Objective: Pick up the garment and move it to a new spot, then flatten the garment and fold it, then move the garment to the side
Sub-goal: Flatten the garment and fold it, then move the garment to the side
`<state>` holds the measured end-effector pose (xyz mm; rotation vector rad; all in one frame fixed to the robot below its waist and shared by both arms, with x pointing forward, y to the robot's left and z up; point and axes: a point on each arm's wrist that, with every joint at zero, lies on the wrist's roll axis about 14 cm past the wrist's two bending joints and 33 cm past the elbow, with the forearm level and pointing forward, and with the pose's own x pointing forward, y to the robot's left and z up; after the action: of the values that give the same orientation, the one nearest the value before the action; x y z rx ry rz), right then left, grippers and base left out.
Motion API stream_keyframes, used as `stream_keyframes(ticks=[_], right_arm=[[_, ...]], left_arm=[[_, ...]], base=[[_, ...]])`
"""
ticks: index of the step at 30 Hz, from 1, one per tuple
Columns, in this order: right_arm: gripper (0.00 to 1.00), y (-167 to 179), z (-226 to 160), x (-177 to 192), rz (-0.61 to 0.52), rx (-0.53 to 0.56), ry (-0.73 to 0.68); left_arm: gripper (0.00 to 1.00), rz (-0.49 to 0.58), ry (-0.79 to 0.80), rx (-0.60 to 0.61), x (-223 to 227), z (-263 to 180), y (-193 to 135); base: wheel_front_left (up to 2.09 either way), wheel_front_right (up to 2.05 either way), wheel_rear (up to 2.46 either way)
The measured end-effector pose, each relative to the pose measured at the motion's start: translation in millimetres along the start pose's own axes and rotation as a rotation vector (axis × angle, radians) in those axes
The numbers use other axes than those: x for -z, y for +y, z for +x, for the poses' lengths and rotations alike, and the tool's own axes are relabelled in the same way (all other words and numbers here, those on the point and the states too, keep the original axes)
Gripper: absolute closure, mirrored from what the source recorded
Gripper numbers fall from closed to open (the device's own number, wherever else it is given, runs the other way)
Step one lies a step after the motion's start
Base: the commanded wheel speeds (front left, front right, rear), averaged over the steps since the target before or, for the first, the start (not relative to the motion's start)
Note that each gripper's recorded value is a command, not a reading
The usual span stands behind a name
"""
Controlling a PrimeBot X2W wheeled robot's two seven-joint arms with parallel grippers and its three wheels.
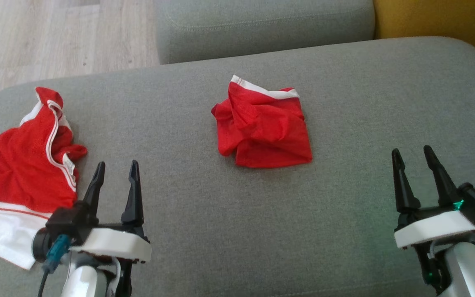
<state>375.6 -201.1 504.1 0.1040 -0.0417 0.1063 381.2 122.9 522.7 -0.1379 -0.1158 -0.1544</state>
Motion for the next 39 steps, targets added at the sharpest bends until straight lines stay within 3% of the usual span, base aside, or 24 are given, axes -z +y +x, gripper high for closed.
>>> stream_keyframes(ticks=[12, 18, 22, 28, 39], right_arm=[[0.0, 10.9, 6.8, 11.7, 0.003, -0.017, 0.058], [0.0, 13.2, 11.4, 41.2, 0.009, -0.03, 0.22], [0.0, 16.8, 36.8, 43.0, 0.015, -0.066, 0.296], [0.0, 36.6, 92.6, 37.2, 0.122, -0.123, 0.4], [0.0, 60.3, 141.7, 92.3, 0.139, -0.163, 0.741]], left_arm=[[0.0, -0.006, 0.031, -0.012, 10.1, -4.4, 5.0], [0.0, -0.009, 0.048, -0.002, 15.9, -4.9, 1.6], [0.0, -0.01, 0.058, -0.011, 19.3, -5.4, 4.3], [0.0, -0.029, 0.064, -0.035, 22.0, -1.9, 10.1], [0.0, -0.016, 0.067, -0.139, 20.8, -7.0, 39.2]], base=[[0.0, 0.0, 0.0], [0.0, 0.0, 0.0], [0.0, 0.0, 0.0], [0.0, 0.0, 0.0], [0.0, 0.0, 0.0]])
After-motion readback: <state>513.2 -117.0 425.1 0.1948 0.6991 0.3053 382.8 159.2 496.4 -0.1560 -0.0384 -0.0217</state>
